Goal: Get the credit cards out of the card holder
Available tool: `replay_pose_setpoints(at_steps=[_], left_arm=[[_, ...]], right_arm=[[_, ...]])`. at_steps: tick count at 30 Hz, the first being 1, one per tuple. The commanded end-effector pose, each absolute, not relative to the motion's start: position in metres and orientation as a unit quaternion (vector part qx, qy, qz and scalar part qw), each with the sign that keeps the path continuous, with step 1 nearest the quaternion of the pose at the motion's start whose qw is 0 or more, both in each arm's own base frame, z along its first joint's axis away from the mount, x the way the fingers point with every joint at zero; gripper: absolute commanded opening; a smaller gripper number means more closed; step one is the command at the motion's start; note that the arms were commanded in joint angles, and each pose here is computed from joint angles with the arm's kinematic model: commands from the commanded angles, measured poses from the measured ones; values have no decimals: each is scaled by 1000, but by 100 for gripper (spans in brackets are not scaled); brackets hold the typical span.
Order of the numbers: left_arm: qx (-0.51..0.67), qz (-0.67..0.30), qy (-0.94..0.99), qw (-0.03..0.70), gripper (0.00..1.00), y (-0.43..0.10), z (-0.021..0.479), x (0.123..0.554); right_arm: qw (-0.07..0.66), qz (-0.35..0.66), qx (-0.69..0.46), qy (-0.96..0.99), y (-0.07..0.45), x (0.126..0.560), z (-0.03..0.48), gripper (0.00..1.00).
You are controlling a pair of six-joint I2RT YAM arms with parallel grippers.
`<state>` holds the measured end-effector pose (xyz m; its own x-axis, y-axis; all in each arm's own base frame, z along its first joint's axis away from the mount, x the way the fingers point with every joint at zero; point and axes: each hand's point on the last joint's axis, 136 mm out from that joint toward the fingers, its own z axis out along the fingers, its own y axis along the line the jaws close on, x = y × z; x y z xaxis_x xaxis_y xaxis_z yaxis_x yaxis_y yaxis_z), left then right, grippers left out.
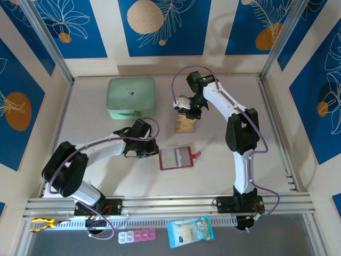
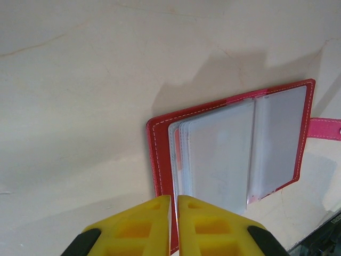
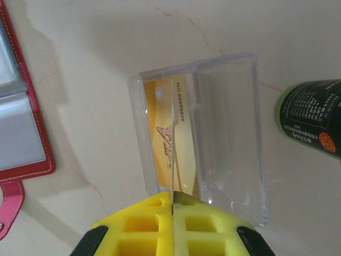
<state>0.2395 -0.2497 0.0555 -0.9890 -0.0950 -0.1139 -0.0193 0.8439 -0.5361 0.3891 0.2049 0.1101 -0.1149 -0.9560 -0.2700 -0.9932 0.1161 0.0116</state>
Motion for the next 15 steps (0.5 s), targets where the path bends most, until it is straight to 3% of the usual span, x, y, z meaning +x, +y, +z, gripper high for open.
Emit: replay_pose_setpoints(at_steps=[1,15], left_arm=[[-29,-280,958,60,11,-248,54,240],[-28,-283,957,61,10,-248,54,240]], right_arm=[[97,108,-661,736,208,392,105,2],[39,140,-654,743,214,353,80,2]])
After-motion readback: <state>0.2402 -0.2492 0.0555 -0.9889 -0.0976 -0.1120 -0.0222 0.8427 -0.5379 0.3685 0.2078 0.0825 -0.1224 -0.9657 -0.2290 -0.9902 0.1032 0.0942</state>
